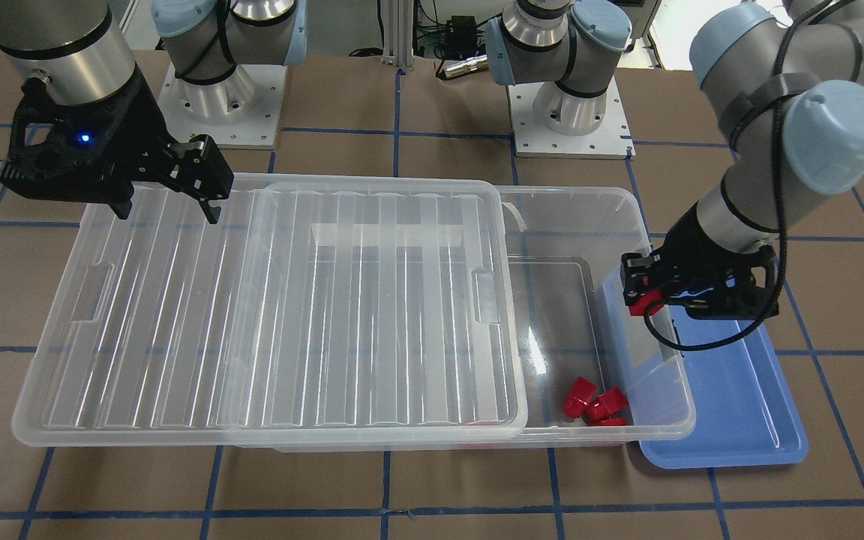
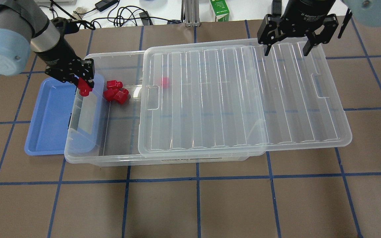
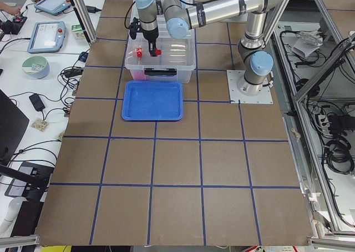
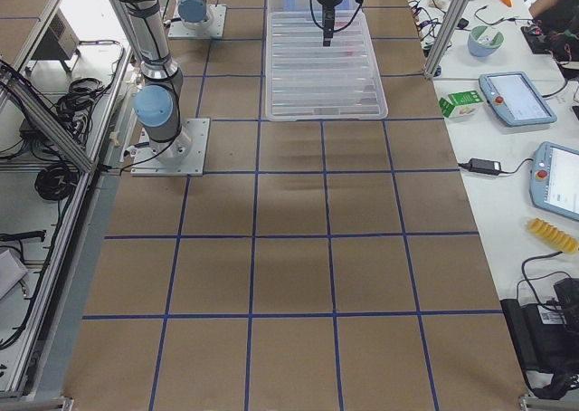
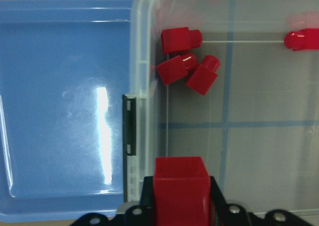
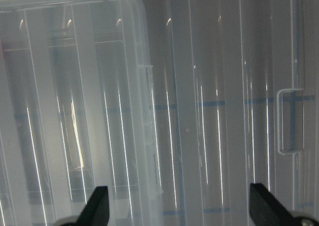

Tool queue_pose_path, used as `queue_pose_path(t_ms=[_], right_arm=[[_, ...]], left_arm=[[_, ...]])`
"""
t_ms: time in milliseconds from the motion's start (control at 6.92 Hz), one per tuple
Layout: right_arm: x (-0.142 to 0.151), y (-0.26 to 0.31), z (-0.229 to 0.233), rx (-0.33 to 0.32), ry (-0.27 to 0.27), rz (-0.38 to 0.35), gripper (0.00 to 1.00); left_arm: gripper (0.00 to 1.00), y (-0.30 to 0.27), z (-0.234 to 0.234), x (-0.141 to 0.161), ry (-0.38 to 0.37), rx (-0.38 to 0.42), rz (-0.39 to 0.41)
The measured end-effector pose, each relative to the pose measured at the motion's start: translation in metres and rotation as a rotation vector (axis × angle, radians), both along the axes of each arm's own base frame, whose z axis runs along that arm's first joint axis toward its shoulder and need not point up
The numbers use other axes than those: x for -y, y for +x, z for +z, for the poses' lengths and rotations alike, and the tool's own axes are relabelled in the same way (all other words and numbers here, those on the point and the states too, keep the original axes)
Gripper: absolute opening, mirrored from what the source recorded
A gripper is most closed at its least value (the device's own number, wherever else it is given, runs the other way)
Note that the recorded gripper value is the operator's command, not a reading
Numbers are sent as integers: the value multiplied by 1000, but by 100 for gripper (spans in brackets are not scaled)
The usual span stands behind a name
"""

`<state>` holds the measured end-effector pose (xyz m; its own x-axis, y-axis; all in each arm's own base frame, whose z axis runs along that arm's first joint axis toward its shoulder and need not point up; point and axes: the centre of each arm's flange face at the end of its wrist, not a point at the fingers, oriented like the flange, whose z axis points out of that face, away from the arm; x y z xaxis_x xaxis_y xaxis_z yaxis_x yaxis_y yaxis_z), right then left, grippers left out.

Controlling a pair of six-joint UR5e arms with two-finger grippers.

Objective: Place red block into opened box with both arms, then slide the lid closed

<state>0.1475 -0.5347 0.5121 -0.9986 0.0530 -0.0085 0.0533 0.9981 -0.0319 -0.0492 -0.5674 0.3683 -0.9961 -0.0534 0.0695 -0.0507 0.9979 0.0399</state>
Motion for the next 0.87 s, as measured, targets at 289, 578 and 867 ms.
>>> queue_pose_path(t_ms=[289,578,867], right_arm=[[3,-10,-2,-9,3,9,100],[8,-40,1,-13,0,26,100],[15,-103,0,-18,8,57,100]], left_arm=[[0,-23,-40,-12,-6,4,14],[0,-38,-69,-25,9,3,-3],[0,-41,-101,-37,34,3,-8]])
